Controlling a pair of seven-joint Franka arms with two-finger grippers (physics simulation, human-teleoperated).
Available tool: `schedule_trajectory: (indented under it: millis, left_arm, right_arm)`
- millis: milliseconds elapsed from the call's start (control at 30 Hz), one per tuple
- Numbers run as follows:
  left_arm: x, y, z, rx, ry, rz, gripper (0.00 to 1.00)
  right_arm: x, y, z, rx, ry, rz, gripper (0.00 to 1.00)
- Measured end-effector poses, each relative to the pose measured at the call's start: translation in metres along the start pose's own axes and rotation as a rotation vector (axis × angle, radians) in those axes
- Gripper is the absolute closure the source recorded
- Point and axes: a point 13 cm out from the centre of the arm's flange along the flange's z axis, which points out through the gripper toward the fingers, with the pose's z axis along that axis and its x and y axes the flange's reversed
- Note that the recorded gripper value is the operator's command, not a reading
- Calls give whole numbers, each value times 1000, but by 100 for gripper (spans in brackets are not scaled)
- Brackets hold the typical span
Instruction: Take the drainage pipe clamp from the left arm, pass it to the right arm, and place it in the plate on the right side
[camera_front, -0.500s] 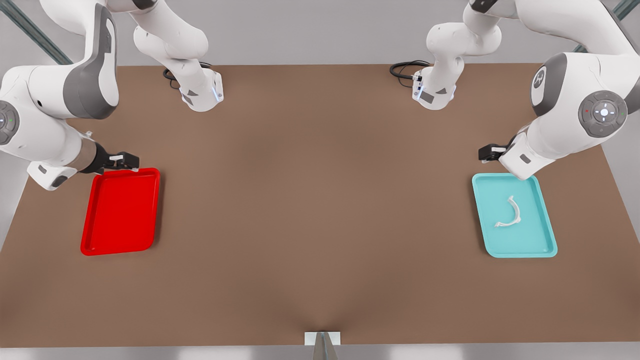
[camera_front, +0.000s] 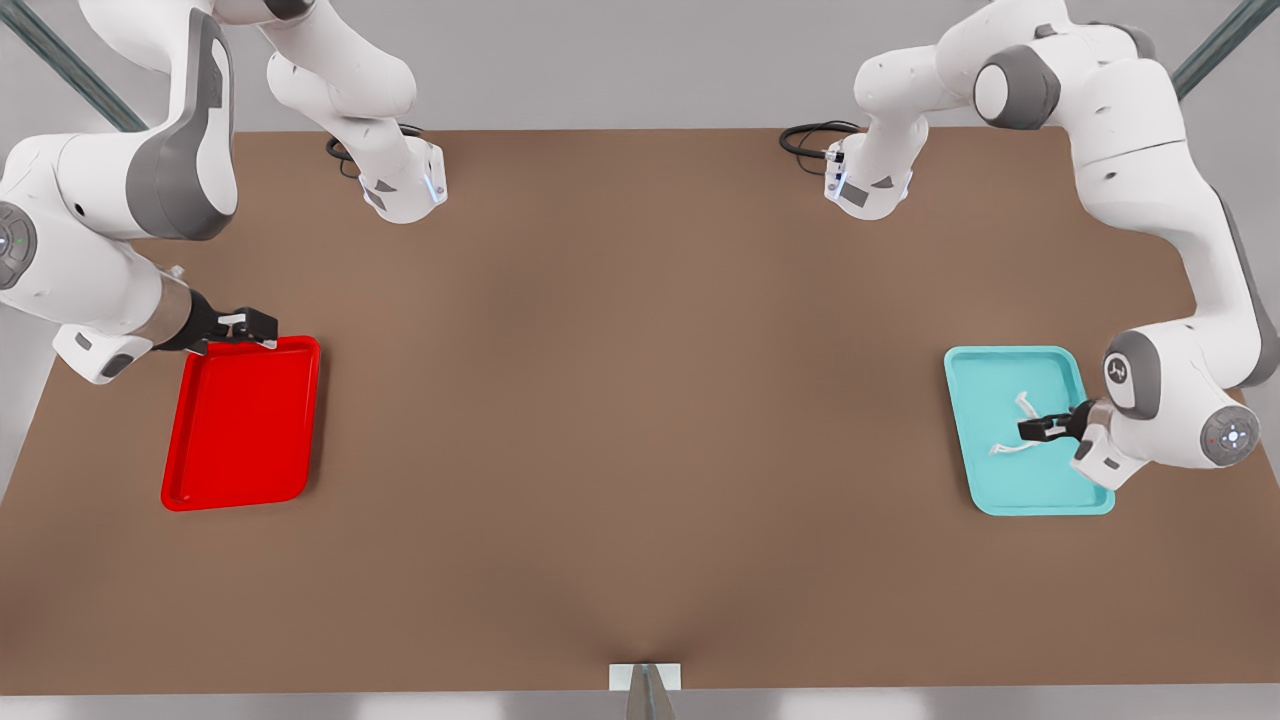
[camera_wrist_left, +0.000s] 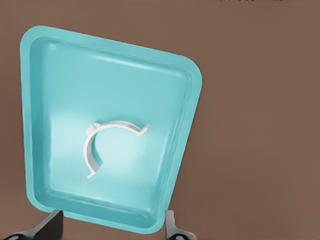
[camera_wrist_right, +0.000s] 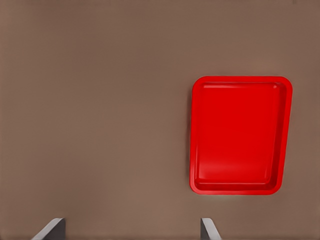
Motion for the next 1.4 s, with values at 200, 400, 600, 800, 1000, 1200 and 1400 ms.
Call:
schedule_trajectory:
  millis: [200, 400, 600, 800, 1000, 1200, 1400]
  left_arm:
    - [-4, 55, 91, 29, -31, -91, 0]
    - [2, 79, 130, 51, -65, -151, 0]
    - [13, 79, 161, 63, -45, -165, 0]
    - [9, 82, 177, 61, -49, -168, 0]
    - [3, 85, 180, 58, -73, -170, 43]
    - [2, 86, 179, 55, -80, -171, 43]
    - [8, 86, 187, 57, -64, -173, 61]
  right_arm:
    - [-1, 0, 1, 0, -1, -2, 0]
    - [0, 1, 4, 0, 3, -3, 0]
    - [-1, 1, 7, 0, 4, -4, 0]
    - [-1, 0, 8, 0, 3, -4, 0]
    - [-2, 1, 9, -1, 5, -5, 0]
    - [-1, 1, 11, 0, 7, -6, 0]
    - [-1, 1, 13, 0, 10, -6, 0]
